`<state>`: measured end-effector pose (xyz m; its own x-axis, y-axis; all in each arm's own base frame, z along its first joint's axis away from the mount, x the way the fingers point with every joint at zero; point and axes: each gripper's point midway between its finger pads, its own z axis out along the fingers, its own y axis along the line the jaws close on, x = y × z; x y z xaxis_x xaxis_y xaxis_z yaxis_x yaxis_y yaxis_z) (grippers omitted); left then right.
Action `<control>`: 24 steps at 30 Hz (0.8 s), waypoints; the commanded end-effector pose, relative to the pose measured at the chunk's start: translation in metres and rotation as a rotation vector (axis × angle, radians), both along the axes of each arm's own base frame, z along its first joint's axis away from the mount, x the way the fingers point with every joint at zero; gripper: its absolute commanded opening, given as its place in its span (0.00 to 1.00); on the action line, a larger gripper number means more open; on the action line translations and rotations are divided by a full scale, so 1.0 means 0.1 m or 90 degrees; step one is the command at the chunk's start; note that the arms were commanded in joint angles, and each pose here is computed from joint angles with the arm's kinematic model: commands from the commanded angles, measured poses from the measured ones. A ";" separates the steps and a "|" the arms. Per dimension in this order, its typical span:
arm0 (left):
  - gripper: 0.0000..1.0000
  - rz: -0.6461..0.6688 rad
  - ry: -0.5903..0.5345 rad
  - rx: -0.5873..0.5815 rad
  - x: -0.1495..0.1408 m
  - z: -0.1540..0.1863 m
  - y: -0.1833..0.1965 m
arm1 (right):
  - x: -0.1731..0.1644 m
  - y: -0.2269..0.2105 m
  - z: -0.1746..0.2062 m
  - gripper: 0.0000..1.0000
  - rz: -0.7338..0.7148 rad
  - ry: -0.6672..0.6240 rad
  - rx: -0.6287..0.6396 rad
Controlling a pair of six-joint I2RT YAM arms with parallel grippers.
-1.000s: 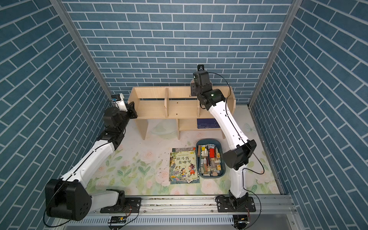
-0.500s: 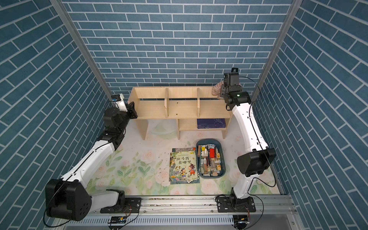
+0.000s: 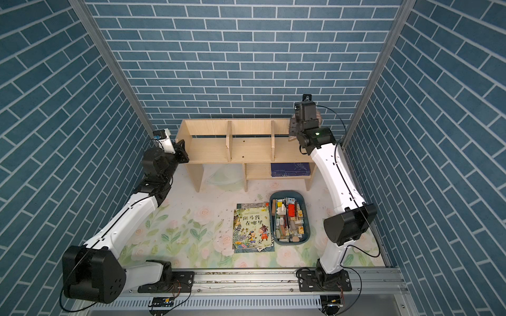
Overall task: Wipe the bookshelf clean with a cloth
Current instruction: Wipe the dust from the shelf.
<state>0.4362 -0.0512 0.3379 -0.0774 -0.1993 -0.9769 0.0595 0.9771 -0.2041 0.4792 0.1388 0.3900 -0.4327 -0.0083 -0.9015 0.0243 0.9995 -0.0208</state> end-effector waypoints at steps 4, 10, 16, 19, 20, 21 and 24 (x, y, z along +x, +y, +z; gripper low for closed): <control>0.00 -0.129 0.093 -0.066 -0.14 -0.41 -0.49 | -0.19 0.05 -0.60 0.00 -0.010 0.041 0.044; 0.00 -0.128 0.097 -0.069 -0.13 -0.43 -0.49 | -0.47 -0.04 -1.05 0.00 -0.004 0.080 0.050; 0.00 -0.119 0.095 -0.069 -0.14 -0.42 -0.47 | -0.69 -0.23 -0.82 0.00 -0.023 0.053 0.032; 0.00 -0.117 0.094 -0.068 -0.14 -0.41 -0.46 | -0.88 -0.30 -0.48 0.00 -0.013 0.010 0.046; 0.00 -0.116 0.094 -0.069 -0.14 -0.40 -0.46 | -0.95 -0.30 -0.37 0.00 -0.006 -0.001 0.049; 0.00 -0.115 0.094 -0.069 -0.14 -0.40 -0.46 | -1.03 -0.32 -0.26 0.00 0.001 -0.013 0.053; 0.05 -0.114 0.089 -0.069 -0.14 -0.35 -0.45 | -1.33 -0.29 0.04 0.00 0.038 -0.045 0.069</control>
<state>0.4348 -0.0508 0.3379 -0.0749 -0.2026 -0.9764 0.0591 0.9765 -0.2072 0.3710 0.1122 0.3627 -0.4166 0.0669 -0.9066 -0.0036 0.9972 0.0753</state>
